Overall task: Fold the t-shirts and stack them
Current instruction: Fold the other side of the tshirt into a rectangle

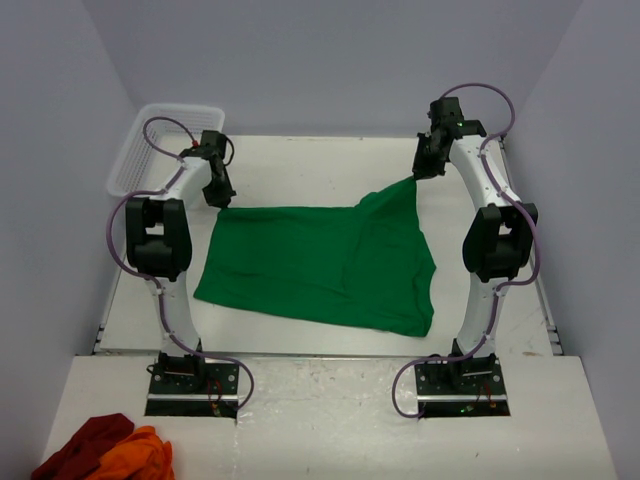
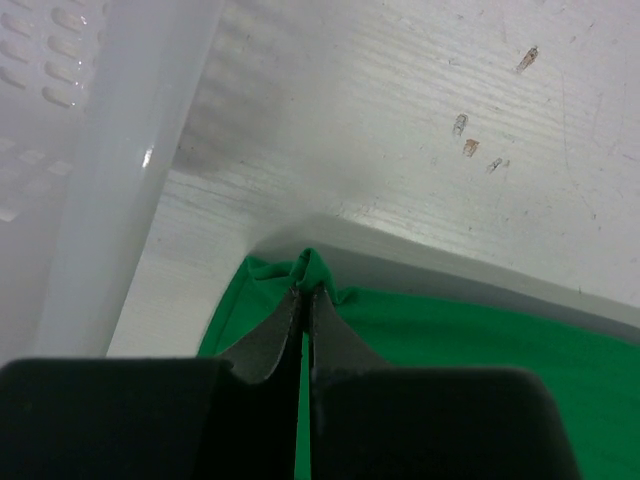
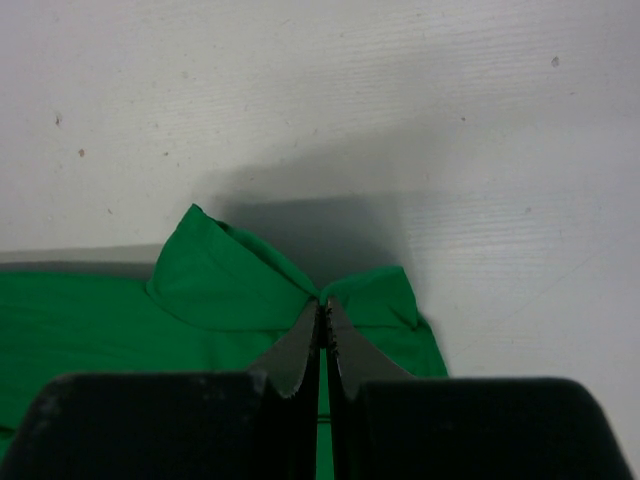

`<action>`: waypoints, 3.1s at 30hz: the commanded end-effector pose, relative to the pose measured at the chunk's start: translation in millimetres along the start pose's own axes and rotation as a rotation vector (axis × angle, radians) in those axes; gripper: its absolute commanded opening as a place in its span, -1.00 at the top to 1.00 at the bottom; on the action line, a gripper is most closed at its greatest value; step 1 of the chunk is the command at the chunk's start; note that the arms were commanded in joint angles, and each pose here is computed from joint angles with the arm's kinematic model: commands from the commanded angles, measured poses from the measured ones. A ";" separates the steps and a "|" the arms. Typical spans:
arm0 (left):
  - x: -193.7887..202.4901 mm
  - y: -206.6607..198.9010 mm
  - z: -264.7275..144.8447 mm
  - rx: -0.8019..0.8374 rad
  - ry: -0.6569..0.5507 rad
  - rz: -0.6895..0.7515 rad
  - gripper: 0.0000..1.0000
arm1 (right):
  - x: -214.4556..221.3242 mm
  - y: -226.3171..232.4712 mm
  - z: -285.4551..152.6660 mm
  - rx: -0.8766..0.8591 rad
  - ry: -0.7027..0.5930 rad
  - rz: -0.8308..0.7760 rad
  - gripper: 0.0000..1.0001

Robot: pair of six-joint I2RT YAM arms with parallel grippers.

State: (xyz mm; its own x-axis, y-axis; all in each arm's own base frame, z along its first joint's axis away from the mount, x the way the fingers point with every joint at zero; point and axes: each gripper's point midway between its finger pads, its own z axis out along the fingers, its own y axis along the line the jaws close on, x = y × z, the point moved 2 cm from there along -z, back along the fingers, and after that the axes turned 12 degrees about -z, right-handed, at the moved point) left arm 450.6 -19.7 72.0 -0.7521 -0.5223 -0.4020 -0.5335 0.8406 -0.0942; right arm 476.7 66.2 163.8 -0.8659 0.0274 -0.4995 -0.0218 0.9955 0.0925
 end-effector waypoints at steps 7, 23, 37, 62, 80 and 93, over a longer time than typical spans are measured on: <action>-5.4 0.9 4.4 0.033 0.001 -0.030 1.00 | -11.3 -0.3 -8.3 -0.002 -0.038 -0.001 1.00; -38.2 -1.6 -20.4 0.076 -0.080 -0.071 1.00 | -22.2 -6.1 -21.4 0.020 -0.076 -0.007 1.00; -54.6 -8.0 -32.7 0.106 -0.129 -0.060 1.00 | -25.8 -2.8 -34.0 0.001 -0.103 -0.015 1.00; -51.8 -5.6 -40.4 0.117 -0.149 -0.071 1.00 | -18.6 -3.0 -31.3 -0.001 -0.118 -0.018 1.00; -7.7 11.1 -66.6 0.162 -0.099 -0.089 1.00 | 32.9 18.1 -60.3 -0.023 -0.139 -0.008 1.00; 23.9 39.9 -91.5 0.138 -0.112 -0.150 1.00 | 103.1 17.8 -92.7 0.031 -0.118 0.048 1.00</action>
State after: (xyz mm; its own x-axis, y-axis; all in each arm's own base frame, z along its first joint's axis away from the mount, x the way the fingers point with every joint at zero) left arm 377.5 -15.1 125.5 -0.6690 -0.6056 -0.4309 -0.5601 0.7919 -0.2434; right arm 353.5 85.3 178.9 -0.8370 0.0400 -0.5458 -0.0190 0.9946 0.1020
